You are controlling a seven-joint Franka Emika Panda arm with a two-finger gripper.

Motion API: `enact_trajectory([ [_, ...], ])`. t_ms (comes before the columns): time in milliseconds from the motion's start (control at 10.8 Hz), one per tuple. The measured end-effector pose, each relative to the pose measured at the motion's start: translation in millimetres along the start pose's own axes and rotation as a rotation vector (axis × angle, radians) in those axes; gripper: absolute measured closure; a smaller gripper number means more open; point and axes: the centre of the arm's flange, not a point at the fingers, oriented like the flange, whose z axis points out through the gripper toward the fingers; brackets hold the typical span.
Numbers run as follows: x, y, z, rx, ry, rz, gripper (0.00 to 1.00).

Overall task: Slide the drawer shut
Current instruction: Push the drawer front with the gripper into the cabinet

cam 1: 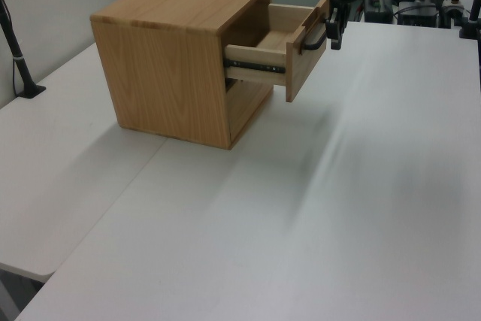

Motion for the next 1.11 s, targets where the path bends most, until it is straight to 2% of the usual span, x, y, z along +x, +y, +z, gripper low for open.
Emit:
enact_trajectory([
  [462,25.9,-7.0,-5.3,0.055,0.057,0.015,0.96],
  [740,47.8,-6.4,-11.9,0.058,0.191,0.023,0.96],
  [1109,84.8,-8.4,2.3,0.055,0.387,0.063,0.96],
])
